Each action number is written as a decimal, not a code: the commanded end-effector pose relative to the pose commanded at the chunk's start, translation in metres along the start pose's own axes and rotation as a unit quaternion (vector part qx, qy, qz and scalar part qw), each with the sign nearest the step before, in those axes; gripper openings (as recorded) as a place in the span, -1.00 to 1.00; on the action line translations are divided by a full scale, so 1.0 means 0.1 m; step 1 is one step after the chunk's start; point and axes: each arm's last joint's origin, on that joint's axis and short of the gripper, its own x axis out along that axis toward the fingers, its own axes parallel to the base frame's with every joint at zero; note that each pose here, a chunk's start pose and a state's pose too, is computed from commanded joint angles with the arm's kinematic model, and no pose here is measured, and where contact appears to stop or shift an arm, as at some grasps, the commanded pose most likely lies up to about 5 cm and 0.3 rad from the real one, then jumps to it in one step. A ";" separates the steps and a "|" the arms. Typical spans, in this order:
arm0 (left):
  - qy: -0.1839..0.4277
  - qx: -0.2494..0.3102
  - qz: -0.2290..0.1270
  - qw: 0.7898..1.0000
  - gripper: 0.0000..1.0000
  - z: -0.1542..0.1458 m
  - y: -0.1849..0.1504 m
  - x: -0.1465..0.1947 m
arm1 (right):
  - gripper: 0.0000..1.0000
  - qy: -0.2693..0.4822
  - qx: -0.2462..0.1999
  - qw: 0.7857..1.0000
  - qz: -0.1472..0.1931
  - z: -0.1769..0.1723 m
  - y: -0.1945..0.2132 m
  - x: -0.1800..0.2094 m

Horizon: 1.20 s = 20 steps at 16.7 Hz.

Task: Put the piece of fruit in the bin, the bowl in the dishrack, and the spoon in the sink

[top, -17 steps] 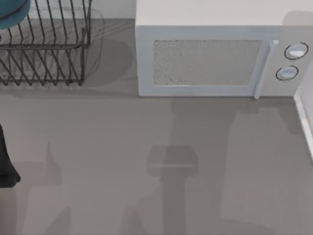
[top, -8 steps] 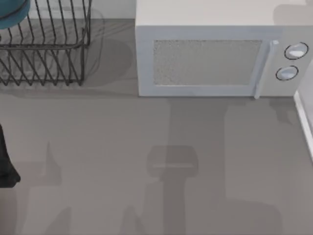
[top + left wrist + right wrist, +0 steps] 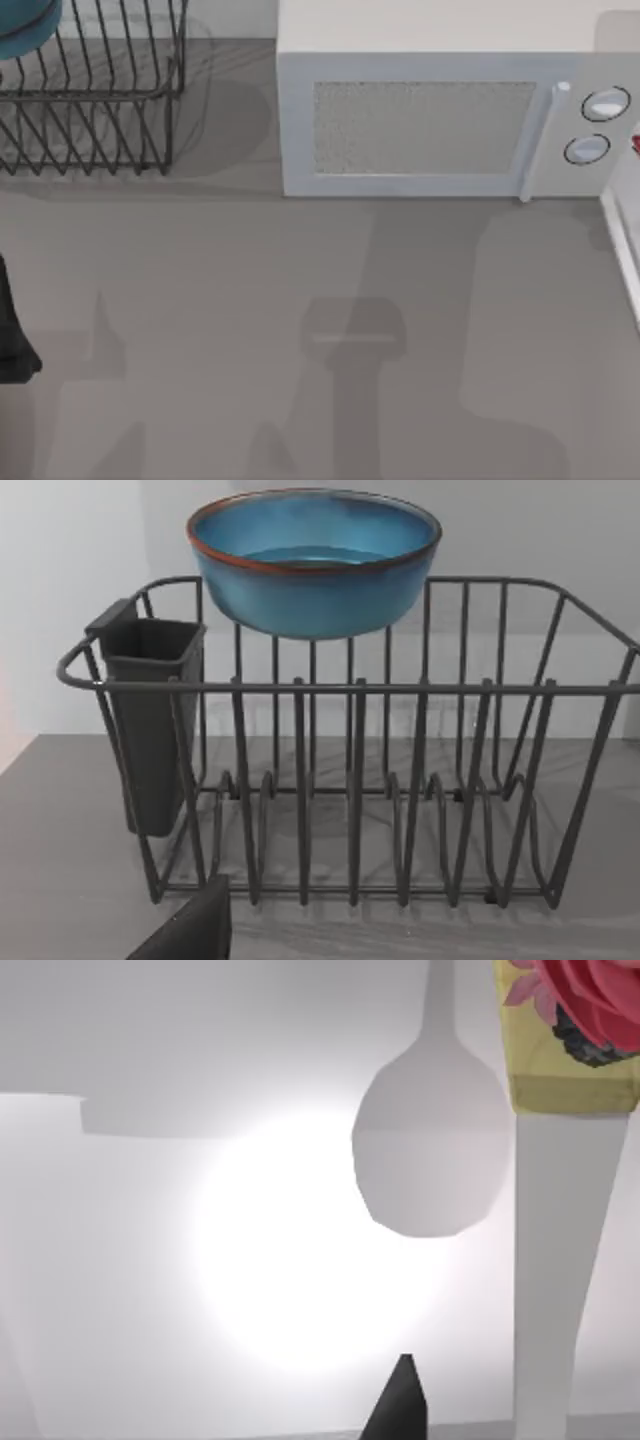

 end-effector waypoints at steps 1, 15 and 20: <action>0.000 0.000 0.000 1.000 1.00 0.00 0.00 0.00 | -1.00 0.000 0.000 1.000 0.002 0.00 0.01 0.07; 0.000 0.000 0.000 1.000 1.00 0.00 0.00 0.00 | 0.06 0.001 -0.001 1.000 -0.003 0.01 0.01 0.16; 0.000 0.000 0.000 1.000 1.00 0.00 0.00 0.00 | 0.81 0.001 -0.001 1.000 -0.003 0.01 0.01 0.16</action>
